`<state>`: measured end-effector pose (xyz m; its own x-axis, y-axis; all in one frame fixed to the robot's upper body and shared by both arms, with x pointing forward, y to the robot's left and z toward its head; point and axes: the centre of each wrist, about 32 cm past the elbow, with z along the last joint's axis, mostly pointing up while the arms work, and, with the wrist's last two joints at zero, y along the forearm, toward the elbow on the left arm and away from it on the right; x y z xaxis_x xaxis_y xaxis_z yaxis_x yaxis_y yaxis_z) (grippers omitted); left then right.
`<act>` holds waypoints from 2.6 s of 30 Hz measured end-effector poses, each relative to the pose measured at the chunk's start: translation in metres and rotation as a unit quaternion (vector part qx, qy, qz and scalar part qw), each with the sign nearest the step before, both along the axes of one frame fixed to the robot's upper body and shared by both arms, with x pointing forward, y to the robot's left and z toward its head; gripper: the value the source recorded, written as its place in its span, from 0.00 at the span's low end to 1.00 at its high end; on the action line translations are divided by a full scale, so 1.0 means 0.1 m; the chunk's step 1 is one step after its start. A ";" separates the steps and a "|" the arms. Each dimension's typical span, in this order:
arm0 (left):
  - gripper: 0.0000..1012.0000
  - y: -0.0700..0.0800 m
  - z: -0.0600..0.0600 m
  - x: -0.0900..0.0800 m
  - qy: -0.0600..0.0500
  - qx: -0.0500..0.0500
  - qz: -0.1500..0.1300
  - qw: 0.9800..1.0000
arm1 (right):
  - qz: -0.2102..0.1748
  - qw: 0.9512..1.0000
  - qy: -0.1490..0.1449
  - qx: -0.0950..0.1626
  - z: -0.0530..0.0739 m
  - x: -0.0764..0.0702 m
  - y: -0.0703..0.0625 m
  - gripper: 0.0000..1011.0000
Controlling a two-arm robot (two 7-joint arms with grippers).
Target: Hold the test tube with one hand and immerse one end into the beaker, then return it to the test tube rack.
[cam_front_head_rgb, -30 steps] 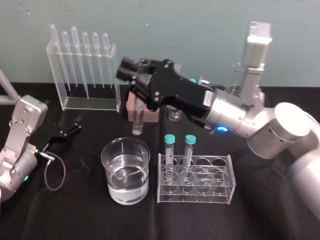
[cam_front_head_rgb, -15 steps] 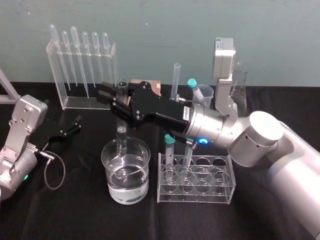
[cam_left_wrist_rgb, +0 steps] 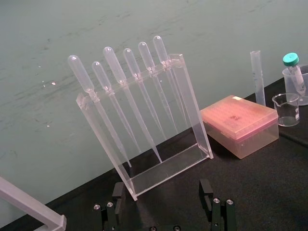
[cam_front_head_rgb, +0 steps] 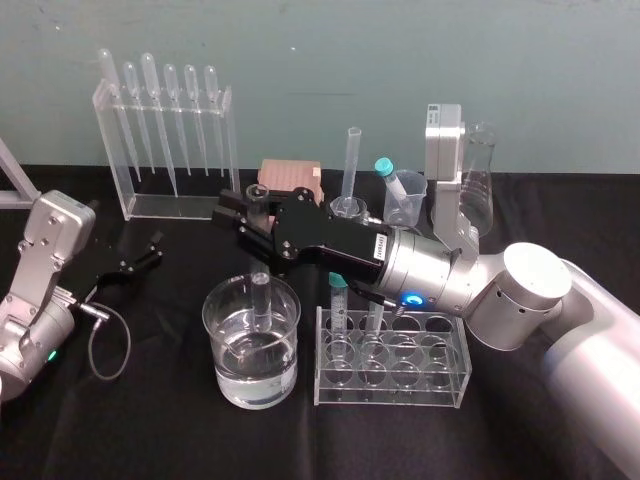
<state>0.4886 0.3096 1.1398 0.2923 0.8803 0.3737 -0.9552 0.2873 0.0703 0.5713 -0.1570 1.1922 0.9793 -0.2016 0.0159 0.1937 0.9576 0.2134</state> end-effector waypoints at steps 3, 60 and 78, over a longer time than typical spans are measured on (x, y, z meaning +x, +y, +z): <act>0.99 0.00 0.00 0.00 0.000 0.000 0.000 1.000 | -0.007 1.000 -0.003 -0.008 -0.02 0.02 -0.03 0.19; 0.99 0.00 0.00 0.00 0.000 0.000 0.000 1.000 | 0.012 0.999 0.037 -0.029 -0.36 0.10 0.10 0.19; 0.99 0.00 0.00 0.00 0.000 0.000 0.000 1.000 | 0.013 0.999 0.037 -0.029 -0.35 0.11 0.10 0.19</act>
